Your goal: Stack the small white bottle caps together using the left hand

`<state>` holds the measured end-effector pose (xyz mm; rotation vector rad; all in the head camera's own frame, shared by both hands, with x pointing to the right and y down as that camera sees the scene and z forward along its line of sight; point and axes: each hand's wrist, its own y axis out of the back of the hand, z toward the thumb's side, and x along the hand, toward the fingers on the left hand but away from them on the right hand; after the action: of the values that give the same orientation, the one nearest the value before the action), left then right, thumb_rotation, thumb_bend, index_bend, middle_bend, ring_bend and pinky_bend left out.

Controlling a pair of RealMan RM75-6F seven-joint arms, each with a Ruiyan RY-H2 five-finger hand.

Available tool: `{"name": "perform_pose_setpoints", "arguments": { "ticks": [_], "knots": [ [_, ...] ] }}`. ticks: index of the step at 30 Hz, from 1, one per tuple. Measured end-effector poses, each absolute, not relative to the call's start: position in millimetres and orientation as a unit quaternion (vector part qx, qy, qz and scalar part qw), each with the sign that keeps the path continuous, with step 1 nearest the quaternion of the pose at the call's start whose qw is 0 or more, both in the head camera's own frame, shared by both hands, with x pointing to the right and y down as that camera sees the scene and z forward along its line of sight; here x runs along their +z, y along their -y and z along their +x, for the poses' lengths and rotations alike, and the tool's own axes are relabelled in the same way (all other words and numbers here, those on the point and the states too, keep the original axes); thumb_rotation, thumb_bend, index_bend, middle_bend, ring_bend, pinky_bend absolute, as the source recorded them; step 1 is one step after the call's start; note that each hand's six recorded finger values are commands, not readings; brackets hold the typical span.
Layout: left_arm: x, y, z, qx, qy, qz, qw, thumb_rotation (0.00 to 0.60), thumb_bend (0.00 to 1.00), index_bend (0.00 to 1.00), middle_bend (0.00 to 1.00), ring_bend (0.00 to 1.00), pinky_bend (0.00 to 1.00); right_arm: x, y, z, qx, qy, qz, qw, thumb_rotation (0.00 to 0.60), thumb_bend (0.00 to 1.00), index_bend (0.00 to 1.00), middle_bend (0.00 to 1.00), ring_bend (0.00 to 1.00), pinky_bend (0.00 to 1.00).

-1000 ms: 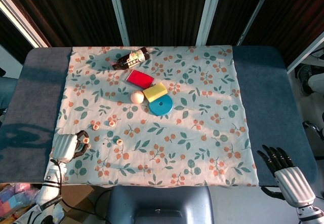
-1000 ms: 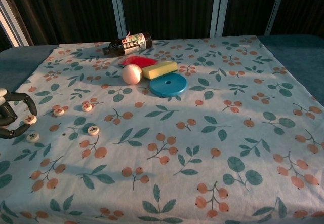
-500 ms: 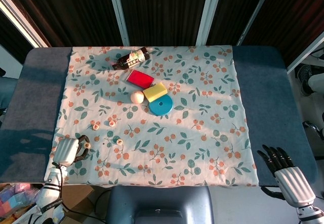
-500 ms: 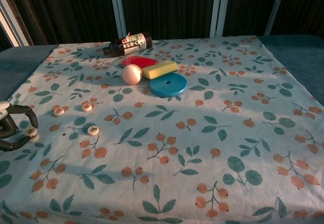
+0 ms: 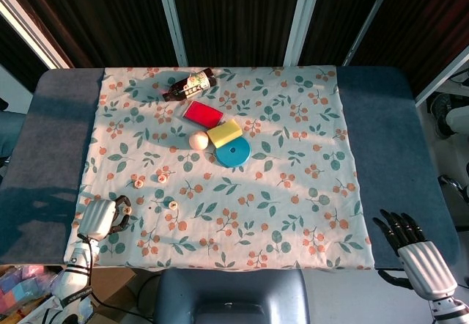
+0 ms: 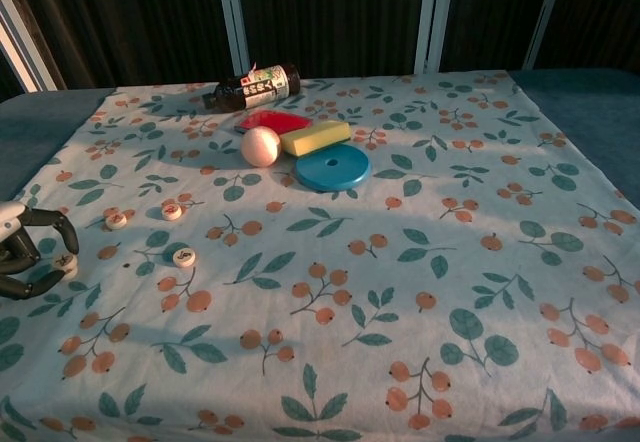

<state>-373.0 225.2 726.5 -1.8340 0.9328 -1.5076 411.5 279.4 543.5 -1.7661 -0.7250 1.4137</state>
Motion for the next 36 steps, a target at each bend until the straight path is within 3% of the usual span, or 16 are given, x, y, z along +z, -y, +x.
{"name": "perform_pose_setpoints", "arguments": {
  "ticks": [25, 36],
  "knots": [
    [719, -223, -369, -0.556, -0.349, -0.691, 0.302, 0.6, 0.4, 0.36, 1.0, 1.0, 1.0, 542, -279, 412, 0.552, 0.286, -0.689, 0.374, 0.6, 0.18, 0.0, 0.0, 0.0, 0.0],
    [710, -224, -311, -0.512, -0.354, -0.718, 0.311, 0.6, 0.4, 0.37, 1.0, 1.0, 1.0, 544, -280, 410, 0.55, 0.282, -0.691, 0.374, 0.6, 0.18, 0.0, 0.0, 0.0, 0.0]
  ]
}}
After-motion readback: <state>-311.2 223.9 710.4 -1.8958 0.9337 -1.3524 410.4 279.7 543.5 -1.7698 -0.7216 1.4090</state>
